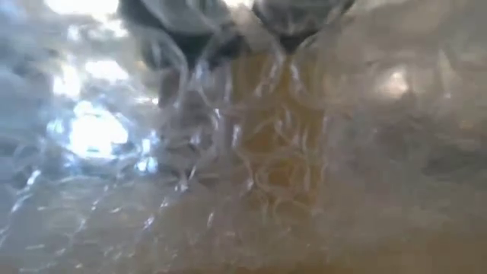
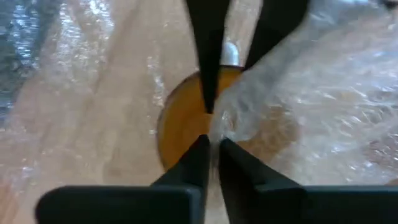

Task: Wrap mug
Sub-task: Wrap the yellow mug with bubble wrap

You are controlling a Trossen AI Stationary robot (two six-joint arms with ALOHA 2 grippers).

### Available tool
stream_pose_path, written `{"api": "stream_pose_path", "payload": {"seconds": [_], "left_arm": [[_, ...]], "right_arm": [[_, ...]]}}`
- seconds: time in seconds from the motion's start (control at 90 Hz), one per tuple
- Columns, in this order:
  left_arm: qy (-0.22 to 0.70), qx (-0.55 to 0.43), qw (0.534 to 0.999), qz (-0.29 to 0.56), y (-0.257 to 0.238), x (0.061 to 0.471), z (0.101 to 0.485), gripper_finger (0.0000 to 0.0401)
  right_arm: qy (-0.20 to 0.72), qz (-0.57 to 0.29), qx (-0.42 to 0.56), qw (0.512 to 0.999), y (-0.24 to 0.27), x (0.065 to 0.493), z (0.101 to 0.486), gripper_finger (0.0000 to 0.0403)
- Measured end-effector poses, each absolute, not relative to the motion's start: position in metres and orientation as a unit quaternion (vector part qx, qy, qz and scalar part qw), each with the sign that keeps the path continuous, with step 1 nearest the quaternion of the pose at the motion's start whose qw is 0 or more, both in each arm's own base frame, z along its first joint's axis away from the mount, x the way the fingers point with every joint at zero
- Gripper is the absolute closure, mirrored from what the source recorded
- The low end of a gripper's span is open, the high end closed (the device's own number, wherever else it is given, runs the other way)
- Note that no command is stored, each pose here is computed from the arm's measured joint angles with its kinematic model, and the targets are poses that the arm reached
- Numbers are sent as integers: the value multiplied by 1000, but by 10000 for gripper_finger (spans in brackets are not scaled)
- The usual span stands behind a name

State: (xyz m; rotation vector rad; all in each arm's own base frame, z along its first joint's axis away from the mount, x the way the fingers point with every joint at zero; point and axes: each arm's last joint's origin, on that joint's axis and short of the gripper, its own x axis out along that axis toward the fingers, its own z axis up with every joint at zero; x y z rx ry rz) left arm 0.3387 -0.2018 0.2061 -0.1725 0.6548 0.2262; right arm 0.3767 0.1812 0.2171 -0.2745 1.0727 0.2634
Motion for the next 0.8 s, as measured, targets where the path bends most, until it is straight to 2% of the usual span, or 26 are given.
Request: {"api": "stream_pose_path", "payload": {"seconds": [0.167,0.511,0.656,0.8], "left_arm": [[320,-85,937,111,-202,339,206,327],[364,-181,913,26,-199,315,247,326],[359,-177,915,52,-195,303,259,326],[288,-145,936,143,-189,301,266,326]], "right_arm": [[468,137,-124,864,189,380,224,397],[504,114,-137,845,188,394,178,401],[509,111,-141,842,185,394,176,401],[507,113,-145,842,184,395,176,401]]}}
